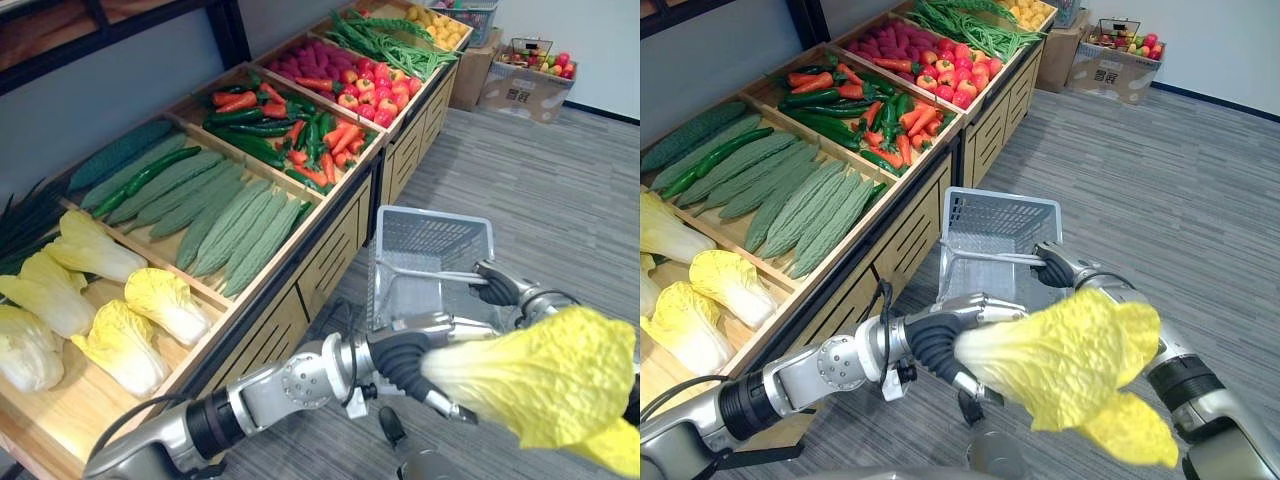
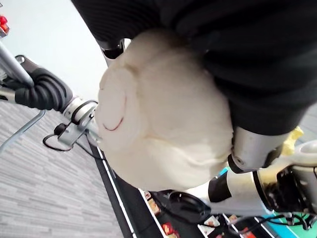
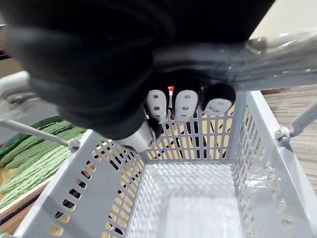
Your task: Pick vegetable in the basket
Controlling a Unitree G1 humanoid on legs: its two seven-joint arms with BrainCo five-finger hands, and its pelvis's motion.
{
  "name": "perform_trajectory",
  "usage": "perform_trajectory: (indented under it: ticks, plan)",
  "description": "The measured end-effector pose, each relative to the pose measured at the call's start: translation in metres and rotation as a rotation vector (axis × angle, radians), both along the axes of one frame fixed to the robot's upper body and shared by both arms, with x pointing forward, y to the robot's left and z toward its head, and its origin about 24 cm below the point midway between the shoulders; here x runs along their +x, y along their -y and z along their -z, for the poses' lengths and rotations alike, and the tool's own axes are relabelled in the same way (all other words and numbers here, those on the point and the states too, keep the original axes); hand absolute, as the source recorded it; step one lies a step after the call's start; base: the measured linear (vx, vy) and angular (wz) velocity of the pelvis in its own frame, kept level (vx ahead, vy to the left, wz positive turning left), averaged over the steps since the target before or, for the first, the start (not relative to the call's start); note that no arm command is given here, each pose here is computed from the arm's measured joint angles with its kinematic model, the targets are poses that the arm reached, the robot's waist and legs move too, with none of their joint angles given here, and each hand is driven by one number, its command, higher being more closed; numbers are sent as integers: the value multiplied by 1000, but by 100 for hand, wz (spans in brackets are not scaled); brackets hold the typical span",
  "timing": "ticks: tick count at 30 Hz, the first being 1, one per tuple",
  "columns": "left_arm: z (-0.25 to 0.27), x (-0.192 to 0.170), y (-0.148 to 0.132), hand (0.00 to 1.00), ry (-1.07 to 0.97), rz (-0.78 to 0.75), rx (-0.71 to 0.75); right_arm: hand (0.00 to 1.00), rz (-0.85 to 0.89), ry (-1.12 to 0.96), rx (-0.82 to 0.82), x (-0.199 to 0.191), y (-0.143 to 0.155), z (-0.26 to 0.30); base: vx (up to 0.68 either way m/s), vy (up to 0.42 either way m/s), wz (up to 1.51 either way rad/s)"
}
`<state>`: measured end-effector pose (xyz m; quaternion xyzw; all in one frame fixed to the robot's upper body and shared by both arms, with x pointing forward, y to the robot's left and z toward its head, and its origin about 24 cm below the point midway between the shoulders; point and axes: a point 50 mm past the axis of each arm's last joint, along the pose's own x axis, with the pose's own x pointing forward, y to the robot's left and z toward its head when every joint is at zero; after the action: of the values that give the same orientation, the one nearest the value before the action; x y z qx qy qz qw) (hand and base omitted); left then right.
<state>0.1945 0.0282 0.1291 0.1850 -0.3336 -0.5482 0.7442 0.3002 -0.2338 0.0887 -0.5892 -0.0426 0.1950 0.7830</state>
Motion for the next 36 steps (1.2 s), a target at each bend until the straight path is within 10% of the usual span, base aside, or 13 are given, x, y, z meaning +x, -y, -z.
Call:
perform_trajectory:
  ticks: [9,33,34,36]
  plan:
    - [69,29,-26,100,91,-142,414,100,-118,-4,-32,8,-16,-16,-56,-39,-12]
    - [94,92,-6,100,118,-530,484,100,-144,-46,43,3,-30,-8,-41,-17,4]
    - [93,93,-2,0,136,-527,495,100,-141,-48,45,3,-30,-7,-58,-22,0]
    - [91,94,3,0,155,-528,502,100,-134,-54,48,2,-28,-6,-55,-24,2]
